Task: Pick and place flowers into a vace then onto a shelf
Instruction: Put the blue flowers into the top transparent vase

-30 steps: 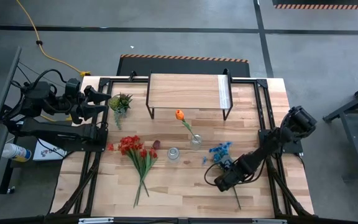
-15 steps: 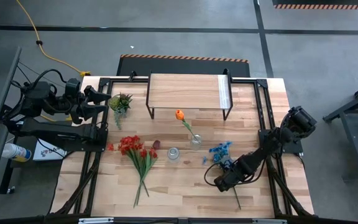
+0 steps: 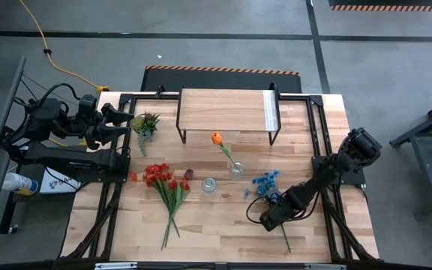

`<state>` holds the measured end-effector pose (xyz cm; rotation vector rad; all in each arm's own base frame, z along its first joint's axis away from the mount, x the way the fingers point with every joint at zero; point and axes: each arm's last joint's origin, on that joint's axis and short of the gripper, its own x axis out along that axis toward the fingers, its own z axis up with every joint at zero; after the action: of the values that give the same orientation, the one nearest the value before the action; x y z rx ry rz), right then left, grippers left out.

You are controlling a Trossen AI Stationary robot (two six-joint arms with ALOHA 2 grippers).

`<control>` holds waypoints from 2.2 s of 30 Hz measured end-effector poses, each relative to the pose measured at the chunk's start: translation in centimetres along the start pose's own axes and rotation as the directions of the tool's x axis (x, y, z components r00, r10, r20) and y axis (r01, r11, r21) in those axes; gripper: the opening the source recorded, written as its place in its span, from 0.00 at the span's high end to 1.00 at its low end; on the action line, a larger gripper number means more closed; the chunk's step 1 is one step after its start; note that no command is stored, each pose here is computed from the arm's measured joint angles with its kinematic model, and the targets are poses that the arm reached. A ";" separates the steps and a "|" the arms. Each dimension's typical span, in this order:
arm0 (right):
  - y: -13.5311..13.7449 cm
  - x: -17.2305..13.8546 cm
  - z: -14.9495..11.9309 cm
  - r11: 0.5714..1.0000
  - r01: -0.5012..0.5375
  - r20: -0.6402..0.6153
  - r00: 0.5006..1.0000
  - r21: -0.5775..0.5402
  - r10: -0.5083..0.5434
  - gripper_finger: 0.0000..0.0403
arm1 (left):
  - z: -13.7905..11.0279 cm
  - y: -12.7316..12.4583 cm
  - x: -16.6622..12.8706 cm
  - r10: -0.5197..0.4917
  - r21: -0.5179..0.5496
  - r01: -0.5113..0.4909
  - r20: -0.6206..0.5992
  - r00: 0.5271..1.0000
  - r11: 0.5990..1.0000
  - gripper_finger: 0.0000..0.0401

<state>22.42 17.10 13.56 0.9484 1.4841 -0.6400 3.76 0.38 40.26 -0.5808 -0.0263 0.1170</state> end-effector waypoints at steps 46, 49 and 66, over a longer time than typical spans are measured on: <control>-0.2 -1.7 2.4 1.000 -0.020 0.000 1.000 0.024 0.020 0.98 | 0.0 0.0 0.0 -0.001 0.008 0.001 -0.001 1.000 1.000 0.00; -0.4 -2.6 2.3 0.998 -0.050 0.000 0.999 0.023 0.050 0.97 | 0.0 0.0 0.0 -0.001 0.008 0.001 -0.001 1.000 1.000 0.00; -7.2 -14.4 0.5 0.927 -0.360 0.225 0.916 0.102 0.331 0.99 | 0.0 0.0 0.0 0.000 0.009 0.000 -0.003 1.000 1.000 0.00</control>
<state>16.08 10.16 26.64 1.1861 1.0636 -0.5664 3.76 0.38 40.24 -0.5724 -0.0232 0.1165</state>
